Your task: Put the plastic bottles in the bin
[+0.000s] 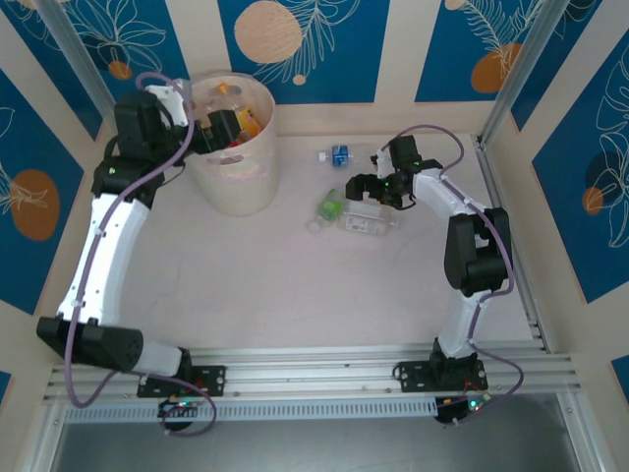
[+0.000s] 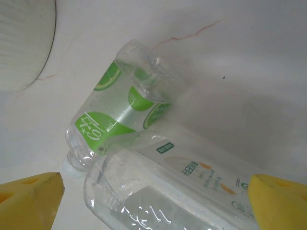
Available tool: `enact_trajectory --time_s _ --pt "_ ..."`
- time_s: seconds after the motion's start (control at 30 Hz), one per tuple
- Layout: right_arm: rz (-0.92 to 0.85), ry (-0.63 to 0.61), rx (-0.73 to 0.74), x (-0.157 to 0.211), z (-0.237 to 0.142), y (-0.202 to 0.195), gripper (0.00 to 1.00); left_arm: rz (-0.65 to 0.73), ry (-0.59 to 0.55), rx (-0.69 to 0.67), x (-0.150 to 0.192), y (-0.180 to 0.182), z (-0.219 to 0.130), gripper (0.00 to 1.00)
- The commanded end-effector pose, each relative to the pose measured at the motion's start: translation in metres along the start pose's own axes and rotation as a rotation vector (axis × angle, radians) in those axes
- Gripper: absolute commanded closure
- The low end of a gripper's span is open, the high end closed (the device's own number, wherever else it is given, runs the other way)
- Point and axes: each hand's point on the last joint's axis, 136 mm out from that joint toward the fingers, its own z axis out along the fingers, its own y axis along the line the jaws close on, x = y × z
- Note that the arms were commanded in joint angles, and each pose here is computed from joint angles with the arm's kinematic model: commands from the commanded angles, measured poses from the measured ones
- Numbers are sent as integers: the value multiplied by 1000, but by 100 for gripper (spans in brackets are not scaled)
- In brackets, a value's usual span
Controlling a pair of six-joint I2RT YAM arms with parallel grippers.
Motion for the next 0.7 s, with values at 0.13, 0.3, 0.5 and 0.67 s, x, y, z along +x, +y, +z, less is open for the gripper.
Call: enact_trajectory --time_s 0.13,0.3,0.5,0.67 --pt "12 86 5 34 -3 10 1 50 -29 -3 22 -15 -8 0" --pt "1 131 62 58 -4 18 1 46 -14 7 33 -20 -12 0" --pt "-56 181 148 84 -3 25 1 45 -16 5 39 -21 -19 0" --pt "-93 200 202 90 2 24 1 40 -6 -8 45 -17 -20 0"
